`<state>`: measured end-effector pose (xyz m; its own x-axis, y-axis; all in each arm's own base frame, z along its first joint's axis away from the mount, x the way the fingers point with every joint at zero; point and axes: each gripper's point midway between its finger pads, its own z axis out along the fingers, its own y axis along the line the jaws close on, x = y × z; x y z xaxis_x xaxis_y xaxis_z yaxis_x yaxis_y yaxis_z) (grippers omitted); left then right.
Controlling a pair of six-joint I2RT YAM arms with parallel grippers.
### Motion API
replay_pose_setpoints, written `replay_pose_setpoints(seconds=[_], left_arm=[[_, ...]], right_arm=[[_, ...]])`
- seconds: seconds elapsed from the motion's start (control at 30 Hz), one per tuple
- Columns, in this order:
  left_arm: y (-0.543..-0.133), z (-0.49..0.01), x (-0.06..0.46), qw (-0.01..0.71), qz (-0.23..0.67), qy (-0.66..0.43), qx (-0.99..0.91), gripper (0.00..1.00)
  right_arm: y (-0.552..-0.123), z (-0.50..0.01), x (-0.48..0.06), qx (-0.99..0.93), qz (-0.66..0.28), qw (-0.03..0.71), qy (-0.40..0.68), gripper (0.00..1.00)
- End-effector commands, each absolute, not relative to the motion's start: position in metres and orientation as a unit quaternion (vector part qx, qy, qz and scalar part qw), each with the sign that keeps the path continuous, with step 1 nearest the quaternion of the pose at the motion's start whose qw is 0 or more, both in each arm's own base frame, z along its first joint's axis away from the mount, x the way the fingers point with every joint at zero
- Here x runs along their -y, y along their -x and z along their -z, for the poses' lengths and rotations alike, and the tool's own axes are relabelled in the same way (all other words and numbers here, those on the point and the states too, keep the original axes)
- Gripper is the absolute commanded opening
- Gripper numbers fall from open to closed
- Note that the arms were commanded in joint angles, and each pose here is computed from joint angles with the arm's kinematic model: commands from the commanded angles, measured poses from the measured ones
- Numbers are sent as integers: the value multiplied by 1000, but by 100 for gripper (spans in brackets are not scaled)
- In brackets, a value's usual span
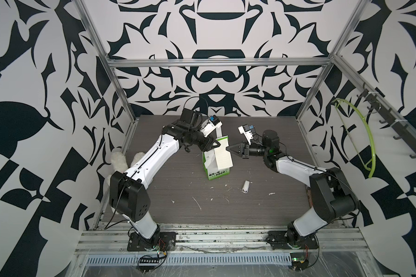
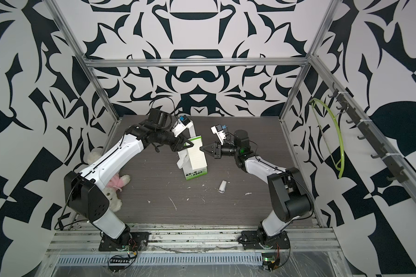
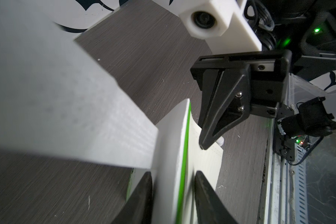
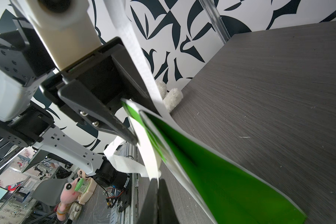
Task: Staple the receipts to the bags
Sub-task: Hold the receipt from the takeout bag.
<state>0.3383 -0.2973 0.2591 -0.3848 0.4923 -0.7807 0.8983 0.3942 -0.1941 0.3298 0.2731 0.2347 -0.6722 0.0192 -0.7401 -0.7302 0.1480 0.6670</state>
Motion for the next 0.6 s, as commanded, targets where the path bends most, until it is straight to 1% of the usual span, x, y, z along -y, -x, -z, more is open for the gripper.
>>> replay_pose_setpoints(seconds=[0.0, 0.27, 0.43, 0.57], left_arm=[[-341, -256, 297, 315, 316, -449, -774, 40], [-340, -257, 297, 315, 317, -448, -774, 40], [-340, -259, 297, 316, 318, -447, -774, 37], [-340, -258, 297, 315, 318, -446, -775, 37]], right_arm=[[-328, -262, -275, -661, -599, 348, 289, 0], [-330, -270, -276, -654, -602, 355, 290, 0], [-331, -269, -276, -659, -601, 352, 284, 0], [-332, -271, -276, -657, -600, 356, 285, 0]])
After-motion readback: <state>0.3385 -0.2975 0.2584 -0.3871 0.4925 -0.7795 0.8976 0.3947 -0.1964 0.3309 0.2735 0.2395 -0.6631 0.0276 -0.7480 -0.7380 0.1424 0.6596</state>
